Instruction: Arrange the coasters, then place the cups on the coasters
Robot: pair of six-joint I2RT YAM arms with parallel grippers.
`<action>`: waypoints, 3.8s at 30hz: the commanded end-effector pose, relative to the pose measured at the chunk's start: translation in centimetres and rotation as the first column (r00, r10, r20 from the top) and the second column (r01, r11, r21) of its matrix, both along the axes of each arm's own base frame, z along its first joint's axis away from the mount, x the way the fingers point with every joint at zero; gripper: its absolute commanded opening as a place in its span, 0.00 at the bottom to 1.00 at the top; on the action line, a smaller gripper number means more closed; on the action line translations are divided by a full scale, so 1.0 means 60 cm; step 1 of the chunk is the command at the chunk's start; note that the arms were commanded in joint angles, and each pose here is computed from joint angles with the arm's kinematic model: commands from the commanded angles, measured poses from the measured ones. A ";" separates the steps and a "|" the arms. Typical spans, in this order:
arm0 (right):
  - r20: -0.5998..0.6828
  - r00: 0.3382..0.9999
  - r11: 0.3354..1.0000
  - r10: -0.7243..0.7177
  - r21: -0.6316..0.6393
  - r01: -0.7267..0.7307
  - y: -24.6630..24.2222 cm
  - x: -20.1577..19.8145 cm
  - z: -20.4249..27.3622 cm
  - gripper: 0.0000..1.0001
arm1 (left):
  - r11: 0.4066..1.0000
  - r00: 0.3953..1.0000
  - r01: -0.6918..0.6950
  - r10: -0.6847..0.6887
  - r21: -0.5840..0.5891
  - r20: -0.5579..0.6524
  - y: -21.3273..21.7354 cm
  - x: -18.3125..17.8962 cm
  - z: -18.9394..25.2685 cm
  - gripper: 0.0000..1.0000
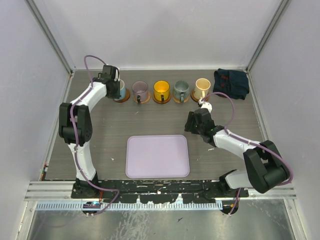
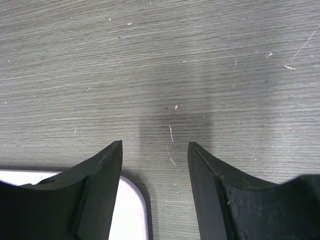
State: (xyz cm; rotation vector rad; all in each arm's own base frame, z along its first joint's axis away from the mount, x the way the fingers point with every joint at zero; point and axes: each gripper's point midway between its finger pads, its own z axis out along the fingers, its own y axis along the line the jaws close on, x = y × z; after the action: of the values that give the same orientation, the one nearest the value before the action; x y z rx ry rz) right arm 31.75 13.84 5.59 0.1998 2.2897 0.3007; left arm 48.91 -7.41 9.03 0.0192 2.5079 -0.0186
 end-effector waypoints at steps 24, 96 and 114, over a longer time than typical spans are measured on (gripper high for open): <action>0.029 1.000 0.999 -0.002 0.040 0.001 0.011 0.013 0.007 0.59 | 0.998 0.995 -0.036 0.041 -0.051 0.093 -0.001 0.014 0.036 0.00; 0.198 0.931 0.951 -0.306 0.097 0.292 -0.183 0.074 0.116 0.61 | 0.966 0.921 -0.216 0.250 -0.142 0.298 0.069 -0.193 0.161 0.85; 0.434 0.721 0.835 -0.539 0.168 0.523 -0.288 -0.033 0.260 0.70 | 0.945 0.912 -0.230 0.292 -0.231 0.289 0.078 -0.366 0.153 0.91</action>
State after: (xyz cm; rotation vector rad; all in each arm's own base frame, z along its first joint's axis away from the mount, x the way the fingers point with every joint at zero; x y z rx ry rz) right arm 30.60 -2.27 18.79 0.6819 1.6977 0.1204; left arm 28.71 -3.20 17.80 -0.3387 2.1662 -0.1350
